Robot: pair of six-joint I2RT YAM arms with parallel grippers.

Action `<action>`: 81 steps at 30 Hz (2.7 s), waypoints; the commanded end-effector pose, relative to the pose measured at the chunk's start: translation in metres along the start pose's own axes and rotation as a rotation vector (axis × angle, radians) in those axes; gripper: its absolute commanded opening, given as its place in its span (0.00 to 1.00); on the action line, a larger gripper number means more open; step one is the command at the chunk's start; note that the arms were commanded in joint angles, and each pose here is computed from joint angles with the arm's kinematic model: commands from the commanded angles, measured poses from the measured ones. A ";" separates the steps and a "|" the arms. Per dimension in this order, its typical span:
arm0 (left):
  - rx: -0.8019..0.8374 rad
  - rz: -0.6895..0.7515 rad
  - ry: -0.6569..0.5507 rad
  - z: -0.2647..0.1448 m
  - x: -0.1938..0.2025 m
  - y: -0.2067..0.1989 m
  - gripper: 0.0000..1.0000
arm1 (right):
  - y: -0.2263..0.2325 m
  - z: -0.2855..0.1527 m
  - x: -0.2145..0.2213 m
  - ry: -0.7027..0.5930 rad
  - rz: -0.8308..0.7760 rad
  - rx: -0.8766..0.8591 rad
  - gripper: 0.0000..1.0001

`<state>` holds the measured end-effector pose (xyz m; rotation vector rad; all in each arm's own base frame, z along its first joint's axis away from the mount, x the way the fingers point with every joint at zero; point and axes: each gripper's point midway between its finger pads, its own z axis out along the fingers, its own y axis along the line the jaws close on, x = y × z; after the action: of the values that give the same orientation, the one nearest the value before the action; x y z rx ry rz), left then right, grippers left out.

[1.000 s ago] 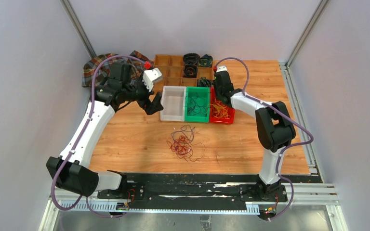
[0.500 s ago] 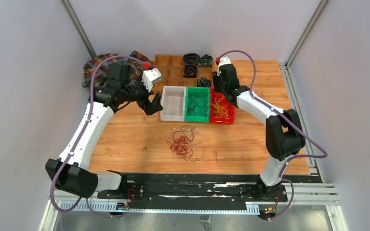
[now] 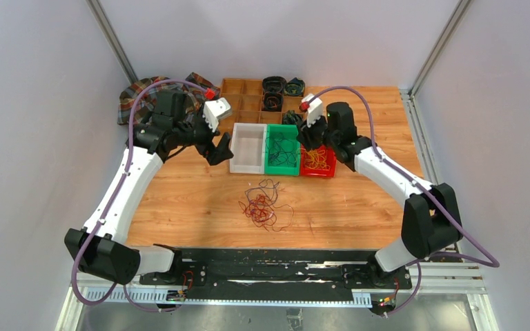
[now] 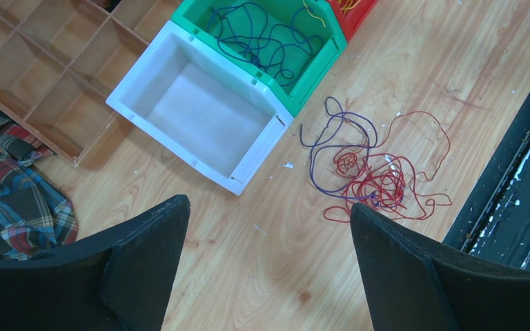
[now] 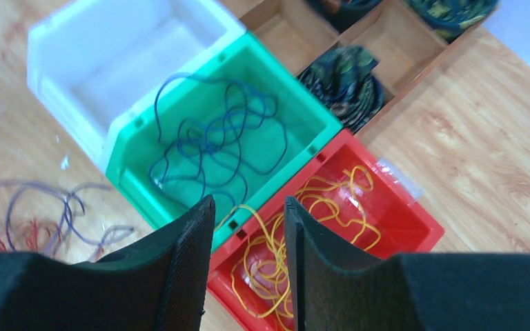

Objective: Untangle the cables

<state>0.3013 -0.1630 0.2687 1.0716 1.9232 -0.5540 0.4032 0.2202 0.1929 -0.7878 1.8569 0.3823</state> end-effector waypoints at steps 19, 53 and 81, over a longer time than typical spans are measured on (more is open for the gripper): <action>-0.016 0.019 -0.037 -0.013 -0.016 0.000 0.91 | -0.006 0.011 0.103 0.385 -0.233 -0.048 0.35; -0.015 0.021 -0.025 -0.012 -0.013 0.000 0.91 | -0.073 0.033 0.124 0.454 -0.110 0.342 0.04; -0.046 0.034 -0.020 -0.018 -0.011 0.002 0.98 | -0.054 -0.035 0.003 0.132 0.055 0.464 0.61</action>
<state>0.2994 -0.1587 0.2795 1.0687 1.9039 -0.5165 0.4370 0.1439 0.1703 -0.5448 2.0662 -0.1539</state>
